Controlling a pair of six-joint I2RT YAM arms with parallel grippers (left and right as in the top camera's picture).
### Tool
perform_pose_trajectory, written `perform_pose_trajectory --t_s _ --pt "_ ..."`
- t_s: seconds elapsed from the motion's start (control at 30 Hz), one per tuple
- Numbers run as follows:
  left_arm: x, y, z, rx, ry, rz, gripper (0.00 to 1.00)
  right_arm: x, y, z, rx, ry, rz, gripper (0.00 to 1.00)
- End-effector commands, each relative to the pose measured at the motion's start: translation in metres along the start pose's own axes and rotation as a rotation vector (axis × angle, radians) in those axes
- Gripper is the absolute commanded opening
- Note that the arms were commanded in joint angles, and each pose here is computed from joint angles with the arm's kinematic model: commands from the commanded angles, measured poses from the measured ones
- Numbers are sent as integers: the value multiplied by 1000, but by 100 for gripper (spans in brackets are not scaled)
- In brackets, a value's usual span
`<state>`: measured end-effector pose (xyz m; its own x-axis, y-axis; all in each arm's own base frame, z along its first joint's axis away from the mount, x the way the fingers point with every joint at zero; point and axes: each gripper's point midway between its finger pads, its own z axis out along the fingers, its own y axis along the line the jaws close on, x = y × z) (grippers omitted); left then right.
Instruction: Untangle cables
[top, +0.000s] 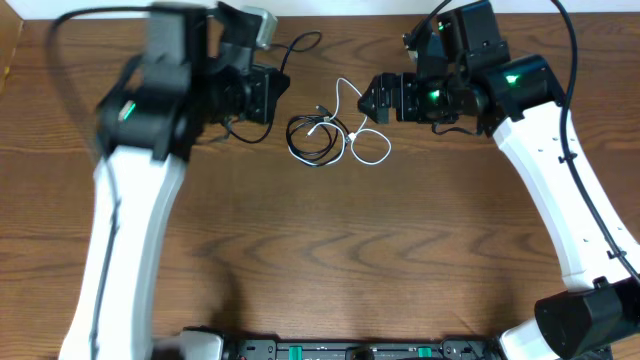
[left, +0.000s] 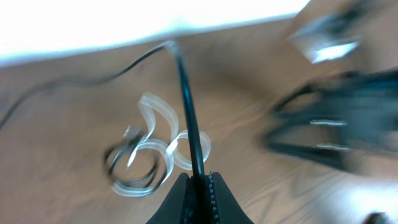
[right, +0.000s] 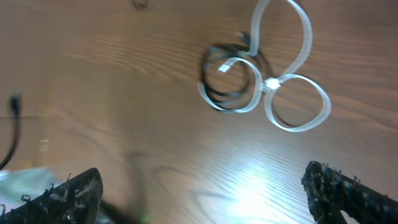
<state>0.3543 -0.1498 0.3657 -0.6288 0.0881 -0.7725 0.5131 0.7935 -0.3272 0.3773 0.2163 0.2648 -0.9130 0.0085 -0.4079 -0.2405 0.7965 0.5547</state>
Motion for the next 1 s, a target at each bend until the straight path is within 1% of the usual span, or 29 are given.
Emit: perform_pose_trajectory --t_s 0.0,0.07,0.1,0.13,0.27,0.3,0.37,0.47,0.53,0.57,0.63,0.73,0.8,0.97 --pt "-20 -57 -49 128 -142 5 7 2 30 -2 -193 34 -44 99" --pt "-34 -81 -79 167 -245 0 7 3 47 -4 -282 28 -182 99" --pt "-46 -100 -105 210 -335 -12 7 10 64 -6 -359 34 -304 99" --pt "-52 -110 -118 232 -380 -8 8 13 69 -5 -372 36 -337 99" --pt "-71 -144 -167 332 -541 -3 8 16 87 7 -347 11 -418 98" --pt "-74 -150 -179 355 -574 -8 7 13 89 11 -320 -4 -423 99" --pt "-78 -159 -198 391 -625 -25 7 0 83 20 -205 -62 -361 99" --pt "-79 -165 -211 413 -655 -32 8 -15 74 24 -92 -137 -316 99" --pt "-80 -168 -217 427 -669 -42 7 -21 71 24 -56 -167 -314 99" --pt "-80 -169 -220 433 -675 -46 7 -23 71 24 -51 -177 -316 98" --pt "-81 -170 -222 445 -676 -69 7 -26 73 23 -58 -187 -321 93" --pt "-82 -171 -223 464 -670 -112 7 -29 85 21 -113 -206 -342 92" --pt "-85 -173 -227 476 -687 -111 7 -32 101 18 -191 -220 -369 93" --pt "-93 -178 -238 513 -729 -125 7 -31 124 15 -285 -236 -417 94"
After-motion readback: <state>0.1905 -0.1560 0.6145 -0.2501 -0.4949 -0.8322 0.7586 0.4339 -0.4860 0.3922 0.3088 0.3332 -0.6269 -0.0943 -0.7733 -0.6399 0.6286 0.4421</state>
